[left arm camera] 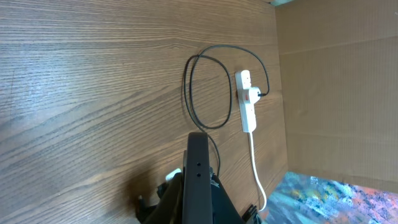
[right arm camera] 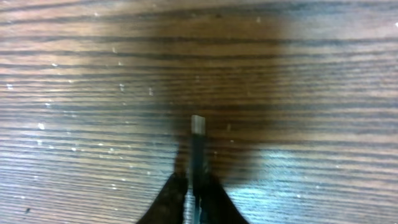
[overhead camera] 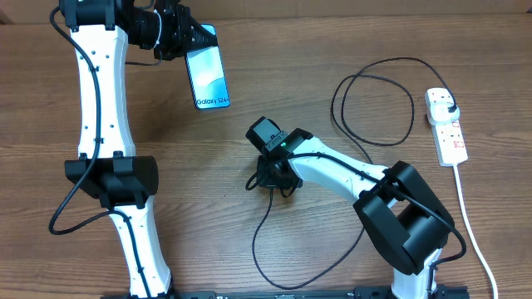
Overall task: Plug charger to phone and switch on socket
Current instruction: 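Close the right gripper on the black cable's connector end, then lift the connector with the right gripper toward the phone's bottom port, then push the connector into the phone's port held by the left gripper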
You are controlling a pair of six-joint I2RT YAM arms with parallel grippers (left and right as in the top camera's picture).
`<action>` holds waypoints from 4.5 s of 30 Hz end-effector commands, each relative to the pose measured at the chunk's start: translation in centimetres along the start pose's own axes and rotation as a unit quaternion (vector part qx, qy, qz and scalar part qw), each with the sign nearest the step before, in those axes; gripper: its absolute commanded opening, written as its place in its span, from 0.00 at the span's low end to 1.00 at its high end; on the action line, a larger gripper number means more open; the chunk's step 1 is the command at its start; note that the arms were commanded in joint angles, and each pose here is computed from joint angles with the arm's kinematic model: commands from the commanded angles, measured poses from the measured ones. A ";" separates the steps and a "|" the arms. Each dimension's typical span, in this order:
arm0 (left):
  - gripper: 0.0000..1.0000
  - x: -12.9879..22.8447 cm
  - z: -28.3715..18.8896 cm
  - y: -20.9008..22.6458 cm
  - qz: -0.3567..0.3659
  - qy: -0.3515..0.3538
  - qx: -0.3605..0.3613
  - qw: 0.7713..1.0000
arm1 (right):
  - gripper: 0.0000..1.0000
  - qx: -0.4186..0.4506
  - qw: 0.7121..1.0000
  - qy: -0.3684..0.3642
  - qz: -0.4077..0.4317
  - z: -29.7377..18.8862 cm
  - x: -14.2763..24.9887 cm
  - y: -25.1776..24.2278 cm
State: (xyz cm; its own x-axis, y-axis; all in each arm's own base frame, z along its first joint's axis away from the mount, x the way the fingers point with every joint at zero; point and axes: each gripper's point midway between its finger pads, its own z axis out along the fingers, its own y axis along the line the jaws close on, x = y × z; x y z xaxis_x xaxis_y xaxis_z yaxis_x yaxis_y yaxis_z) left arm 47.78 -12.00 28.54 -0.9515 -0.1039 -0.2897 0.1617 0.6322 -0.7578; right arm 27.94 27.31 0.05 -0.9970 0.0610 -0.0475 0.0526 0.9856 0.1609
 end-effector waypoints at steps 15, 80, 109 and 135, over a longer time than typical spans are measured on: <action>0.04 -0.5 0.2 -1.2 0.018 -0.004 0.042 0.999 | 0.04 -0.226 0.966 0.121 0.039 -2.9 -0.8 4.9; 0.04 -6.2 -2.2 -9.6 0.009 -0.056 0.234 0.971 | 0.04 -0.738 0.654 -0.069 -0.151 -31.6 -10.1 11.7; 0.04 -5.6 -3.6 -9.9 0.013 -0.036 0.265 0.964 | 0.04 -0.738 0.654 -0.071 -0.149 -31.6 -10.2 11.7; 0.04 -4.5 -1.5 -10.3 0.041 -0.031 0.248 0.967 | 0.36 -0.732 0.663 -0.087 -0.130 -30.8 -11.5 11.8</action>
State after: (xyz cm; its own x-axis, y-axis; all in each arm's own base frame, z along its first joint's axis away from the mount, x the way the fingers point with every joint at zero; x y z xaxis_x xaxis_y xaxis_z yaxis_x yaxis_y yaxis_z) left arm 51.29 -15.18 38.15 -0.9077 -0.1872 -0.3755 0.3257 0.2498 -0.9119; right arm 37.18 33.71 31.79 -0.9377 -0.0088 -0.3474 -0.3369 -0.2216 0.9151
